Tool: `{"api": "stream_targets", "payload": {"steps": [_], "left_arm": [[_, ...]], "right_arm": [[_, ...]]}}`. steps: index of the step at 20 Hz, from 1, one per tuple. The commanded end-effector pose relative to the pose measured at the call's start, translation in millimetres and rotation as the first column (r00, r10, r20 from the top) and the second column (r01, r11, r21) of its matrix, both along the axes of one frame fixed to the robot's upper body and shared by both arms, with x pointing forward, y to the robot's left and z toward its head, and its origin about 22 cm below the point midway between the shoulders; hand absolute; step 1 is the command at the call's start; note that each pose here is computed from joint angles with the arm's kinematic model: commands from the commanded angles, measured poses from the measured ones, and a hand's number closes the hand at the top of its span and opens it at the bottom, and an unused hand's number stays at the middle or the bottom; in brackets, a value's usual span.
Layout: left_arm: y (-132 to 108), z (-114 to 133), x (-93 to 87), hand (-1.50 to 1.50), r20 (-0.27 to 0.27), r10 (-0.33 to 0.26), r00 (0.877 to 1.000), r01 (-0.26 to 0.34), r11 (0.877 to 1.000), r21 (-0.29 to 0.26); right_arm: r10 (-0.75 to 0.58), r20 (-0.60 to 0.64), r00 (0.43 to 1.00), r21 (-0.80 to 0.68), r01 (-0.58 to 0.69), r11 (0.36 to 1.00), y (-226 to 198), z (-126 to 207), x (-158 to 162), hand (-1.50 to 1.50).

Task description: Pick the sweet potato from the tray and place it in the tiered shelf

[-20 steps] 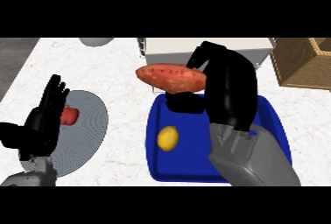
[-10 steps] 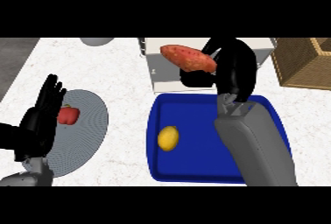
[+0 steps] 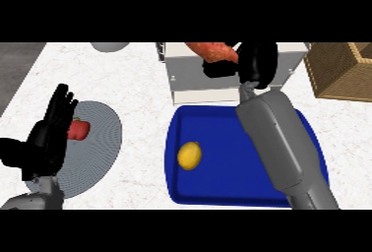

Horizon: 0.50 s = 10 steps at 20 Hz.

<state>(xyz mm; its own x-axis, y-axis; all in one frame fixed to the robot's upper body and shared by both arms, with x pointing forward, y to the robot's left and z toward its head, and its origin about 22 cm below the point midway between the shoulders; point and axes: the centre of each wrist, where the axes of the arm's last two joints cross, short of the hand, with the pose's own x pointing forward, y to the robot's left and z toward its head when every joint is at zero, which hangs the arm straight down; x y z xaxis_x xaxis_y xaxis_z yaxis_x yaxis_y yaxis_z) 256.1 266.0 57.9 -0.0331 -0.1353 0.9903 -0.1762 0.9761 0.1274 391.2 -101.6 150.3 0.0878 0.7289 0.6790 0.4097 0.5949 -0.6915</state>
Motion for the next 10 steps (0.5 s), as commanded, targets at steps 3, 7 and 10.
{"api": "stream_targets", "payload": {"steps": [3, 7, 10], "left_arm": [[-15, 3, 6.9, 0.0, 0.01, -0.002, 1.0, 0.002, 1.0, 0.001], [1, 5, 8.2, 0.0, 0.021, -0.001, 1.0, 0.001, 1.0, 0.001], [21, 7, 7.2, 0.0, 0.01, -0.005, 1.0, 0.005, 1.0, -0.004]], "right_arm": [[-0.075, 0.013, 0.997, 0.095, 0.073, 0.993, -6, -21, 19, 1.5], [-0.034, -0.049, 0.998, 0.164, 0.041, 0.986, -22, -23, 40, -1.5], [0.01, -0.063, 0.998, 0.162, 0.001, 0.987, -35, -27, 44, -1.5]]}}
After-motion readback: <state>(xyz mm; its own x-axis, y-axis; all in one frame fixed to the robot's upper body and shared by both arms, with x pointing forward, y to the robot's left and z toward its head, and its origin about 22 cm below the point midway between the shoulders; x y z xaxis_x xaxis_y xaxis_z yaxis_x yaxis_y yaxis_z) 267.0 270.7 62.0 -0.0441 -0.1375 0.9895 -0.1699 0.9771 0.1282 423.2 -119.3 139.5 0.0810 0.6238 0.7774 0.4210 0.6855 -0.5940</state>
